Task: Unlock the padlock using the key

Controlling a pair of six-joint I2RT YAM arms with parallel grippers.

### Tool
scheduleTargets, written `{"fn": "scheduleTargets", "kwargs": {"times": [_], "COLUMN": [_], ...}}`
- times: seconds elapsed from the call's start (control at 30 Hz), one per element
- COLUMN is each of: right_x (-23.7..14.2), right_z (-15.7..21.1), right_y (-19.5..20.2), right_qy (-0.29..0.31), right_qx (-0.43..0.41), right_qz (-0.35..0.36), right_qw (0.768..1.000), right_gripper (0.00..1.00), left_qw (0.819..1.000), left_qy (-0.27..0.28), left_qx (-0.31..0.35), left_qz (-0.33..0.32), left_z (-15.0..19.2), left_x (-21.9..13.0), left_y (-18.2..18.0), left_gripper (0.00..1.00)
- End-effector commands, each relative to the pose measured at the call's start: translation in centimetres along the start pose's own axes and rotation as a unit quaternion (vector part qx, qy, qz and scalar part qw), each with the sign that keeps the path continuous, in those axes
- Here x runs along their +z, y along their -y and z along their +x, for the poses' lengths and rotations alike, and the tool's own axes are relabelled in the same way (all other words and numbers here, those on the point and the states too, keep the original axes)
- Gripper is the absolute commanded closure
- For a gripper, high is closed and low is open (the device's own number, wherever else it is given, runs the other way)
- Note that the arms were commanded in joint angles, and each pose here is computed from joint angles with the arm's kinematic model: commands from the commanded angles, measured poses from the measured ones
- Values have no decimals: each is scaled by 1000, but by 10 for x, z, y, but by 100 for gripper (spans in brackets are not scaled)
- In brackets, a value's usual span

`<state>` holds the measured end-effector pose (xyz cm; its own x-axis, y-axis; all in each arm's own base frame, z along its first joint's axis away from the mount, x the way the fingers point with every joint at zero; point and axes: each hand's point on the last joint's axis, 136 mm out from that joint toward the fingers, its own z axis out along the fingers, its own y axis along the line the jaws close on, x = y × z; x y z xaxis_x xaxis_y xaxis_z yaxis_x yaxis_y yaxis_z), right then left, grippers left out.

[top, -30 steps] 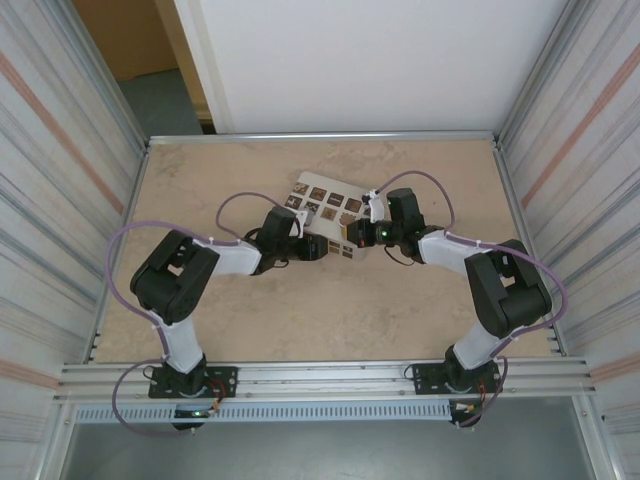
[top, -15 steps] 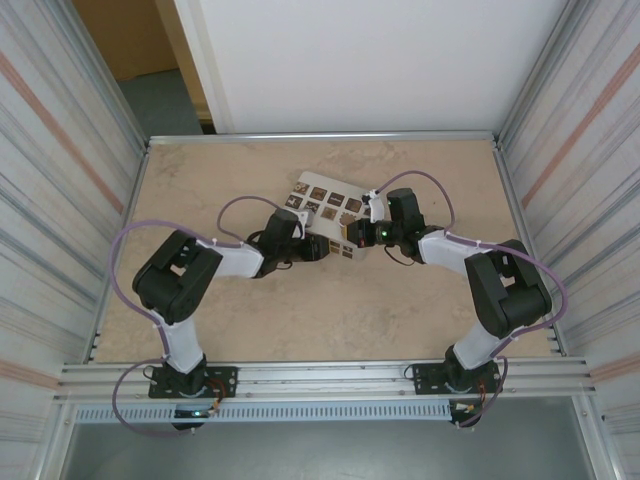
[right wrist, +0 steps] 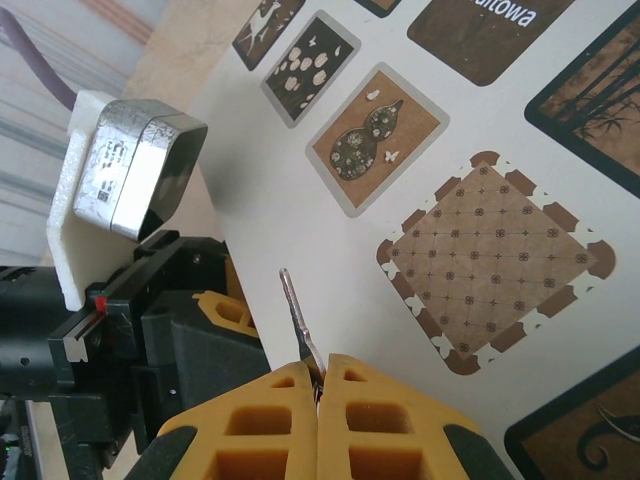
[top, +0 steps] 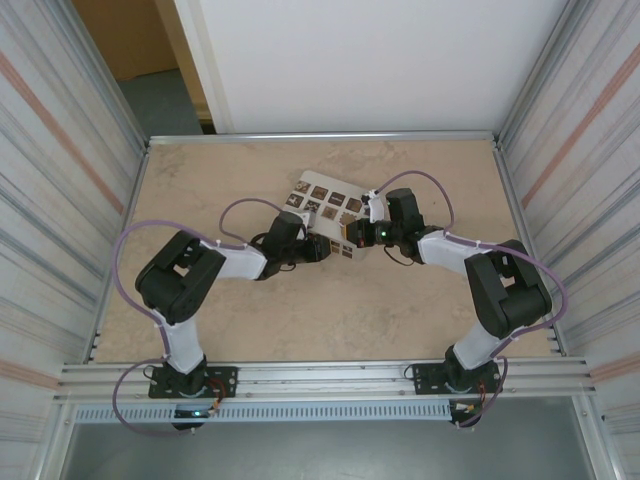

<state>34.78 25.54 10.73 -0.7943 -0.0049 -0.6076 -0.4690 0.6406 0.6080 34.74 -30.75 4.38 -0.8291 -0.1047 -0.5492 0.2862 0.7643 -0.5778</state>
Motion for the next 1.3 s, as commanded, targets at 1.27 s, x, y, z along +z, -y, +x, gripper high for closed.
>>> {"fn": "scheduleTargets", "kwargs": {"times": [1.27], "right_x": [-58], "right_z": [87], "right_y": [-41], "right_qy": [-25], "right_qx": [-152], "right_qz": [95], "right_qw": [984], "right_gripper": [100], "left_qw": [987], "left_qy": [-62], "left_qx": [-126], "left_qz": [73], "left_z": [-8], "left_x": [-40], "left_y": [60], "left_gripper": [81]}}
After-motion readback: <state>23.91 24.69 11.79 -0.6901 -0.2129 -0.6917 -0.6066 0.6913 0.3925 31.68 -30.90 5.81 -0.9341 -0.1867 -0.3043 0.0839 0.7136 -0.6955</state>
